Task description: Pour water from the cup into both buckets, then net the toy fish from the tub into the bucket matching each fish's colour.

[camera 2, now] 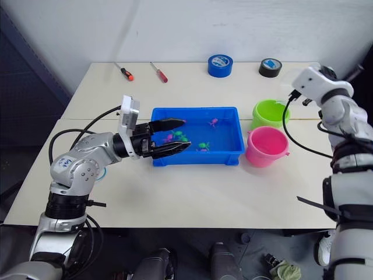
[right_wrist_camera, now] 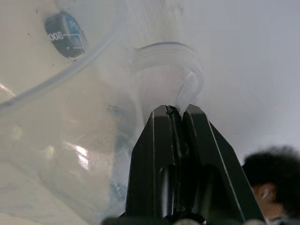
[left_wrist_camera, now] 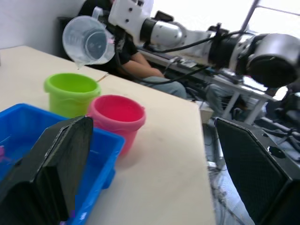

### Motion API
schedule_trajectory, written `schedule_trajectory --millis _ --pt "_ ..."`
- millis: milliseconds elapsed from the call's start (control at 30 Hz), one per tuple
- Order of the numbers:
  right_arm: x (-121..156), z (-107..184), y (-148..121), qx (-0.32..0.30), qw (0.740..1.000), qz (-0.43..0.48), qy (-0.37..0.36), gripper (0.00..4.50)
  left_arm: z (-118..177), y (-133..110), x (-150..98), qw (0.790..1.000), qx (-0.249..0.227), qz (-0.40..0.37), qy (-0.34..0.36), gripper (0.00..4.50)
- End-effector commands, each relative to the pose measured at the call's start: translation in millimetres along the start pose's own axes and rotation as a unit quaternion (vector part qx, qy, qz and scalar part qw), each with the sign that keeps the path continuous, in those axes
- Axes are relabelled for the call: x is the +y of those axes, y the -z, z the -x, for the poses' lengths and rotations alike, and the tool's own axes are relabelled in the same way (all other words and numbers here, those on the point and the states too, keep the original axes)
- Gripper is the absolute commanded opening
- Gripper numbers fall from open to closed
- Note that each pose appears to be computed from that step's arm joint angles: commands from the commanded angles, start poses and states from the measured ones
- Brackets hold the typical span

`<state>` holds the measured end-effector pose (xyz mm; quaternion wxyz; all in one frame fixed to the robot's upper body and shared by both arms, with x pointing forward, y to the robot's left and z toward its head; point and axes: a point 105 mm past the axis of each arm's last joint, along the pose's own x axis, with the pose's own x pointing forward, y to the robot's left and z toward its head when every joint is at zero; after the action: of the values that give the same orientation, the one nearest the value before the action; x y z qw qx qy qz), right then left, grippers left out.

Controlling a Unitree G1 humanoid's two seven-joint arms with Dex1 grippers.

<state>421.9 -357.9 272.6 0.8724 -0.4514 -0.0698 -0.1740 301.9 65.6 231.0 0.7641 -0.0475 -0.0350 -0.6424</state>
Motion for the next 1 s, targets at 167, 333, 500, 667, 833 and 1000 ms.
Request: schedule_trajectory --millis 167,333,500,667,833,1000 --pt "-68 66 50 0.054 0.914 -0.38 0.129 0.02 5 -6 -23 0.995 0.04 -0.023 0.092 4.5" --pt "-41 129 86 0.122 0.842 -0.511 0.124 0.02 0 3 -32 0.988 0.062 -0.037 0.133 4.5" --pt "11 172 108 0.193 0.805 -0.551 0.106 0.02 -5 2 -33 0.988 0.046 -0.032 0.146 4.5" --pt "48 197 121 0.222 0.813 -0.53 0.097 0.02 -7 4 -34 0.987 0.047 -0.033 0.15 4.5" --pt "65 200 131 0.22 0.848 -0.475 0.085 0.02 -10 7 -33 0.985 0.06 -0.043 0.156 4.5" --pt "67 217 141 0.222 0.877 -0.419 0.079 1.03 -15 6 -31 0.986 0.055 -0.038 0.156 4.5"
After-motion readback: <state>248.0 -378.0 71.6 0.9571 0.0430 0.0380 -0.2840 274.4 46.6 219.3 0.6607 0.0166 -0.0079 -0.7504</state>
